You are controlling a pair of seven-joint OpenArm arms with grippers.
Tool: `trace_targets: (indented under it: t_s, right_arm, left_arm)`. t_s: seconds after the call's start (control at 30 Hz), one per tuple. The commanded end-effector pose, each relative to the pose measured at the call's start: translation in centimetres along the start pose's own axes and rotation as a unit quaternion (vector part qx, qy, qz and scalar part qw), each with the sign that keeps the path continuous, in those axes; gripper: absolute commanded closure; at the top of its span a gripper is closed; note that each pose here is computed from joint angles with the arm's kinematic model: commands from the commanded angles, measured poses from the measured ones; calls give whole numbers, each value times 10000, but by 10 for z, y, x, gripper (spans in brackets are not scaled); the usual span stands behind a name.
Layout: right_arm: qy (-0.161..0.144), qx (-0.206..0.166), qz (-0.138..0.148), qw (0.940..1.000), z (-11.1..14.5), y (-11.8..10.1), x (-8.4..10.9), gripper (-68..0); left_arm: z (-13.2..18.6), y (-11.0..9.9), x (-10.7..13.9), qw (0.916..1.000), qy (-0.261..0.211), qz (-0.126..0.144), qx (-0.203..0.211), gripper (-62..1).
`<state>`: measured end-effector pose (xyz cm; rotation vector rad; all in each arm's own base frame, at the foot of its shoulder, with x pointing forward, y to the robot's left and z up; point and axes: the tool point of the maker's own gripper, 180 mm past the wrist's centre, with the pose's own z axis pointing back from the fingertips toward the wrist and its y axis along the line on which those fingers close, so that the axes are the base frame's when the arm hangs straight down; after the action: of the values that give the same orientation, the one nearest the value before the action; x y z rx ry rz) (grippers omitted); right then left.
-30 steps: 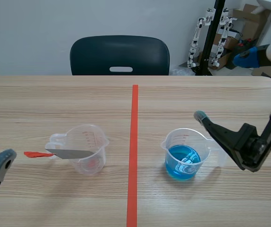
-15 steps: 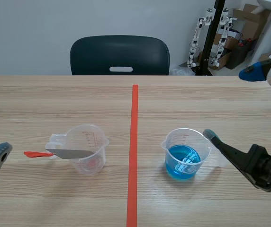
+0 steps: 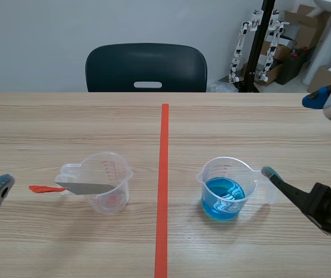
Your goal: Do the redox reaction experiment. return to the home posture
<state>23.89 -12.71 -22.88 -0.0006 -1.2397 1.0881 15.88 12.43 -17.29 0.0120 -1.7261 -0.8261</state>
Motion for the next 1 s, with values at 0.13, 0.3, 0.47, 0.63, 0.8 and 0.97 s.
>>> trace_targets:
  t_s: [0.13,0.3,0.47,0.63,0.8,0.97]
  right_arm:
    - [-231,-36,6,9997,1,-1,9,-679]
    - [-328,-274,29,9991,1,-9,15,-679]
    - [-513,-908,-45,9945,7,-35,25,-679]
    - [-895,-1589,-83,9832,21,-61,37,-679]
    - [-978,-2010,-73,9747,30,-73,38,-679]
    - [-967,-2080,-89,9733,31,-74,38,-679]
  left_arm:
    - [-1,3,5,9999,-91,12,76,-566]
    - [-1,3,5,9999,-91,13,78,-566]
    - [-1,3,5,9999,-91,13,78,-566]
    - [-1,3,5,9999,-93,13,78,-566]
    - [-1,3,5,9999,-93,13,78,-566]
    - [-1,3,6,9999,-108,13,78,-566]
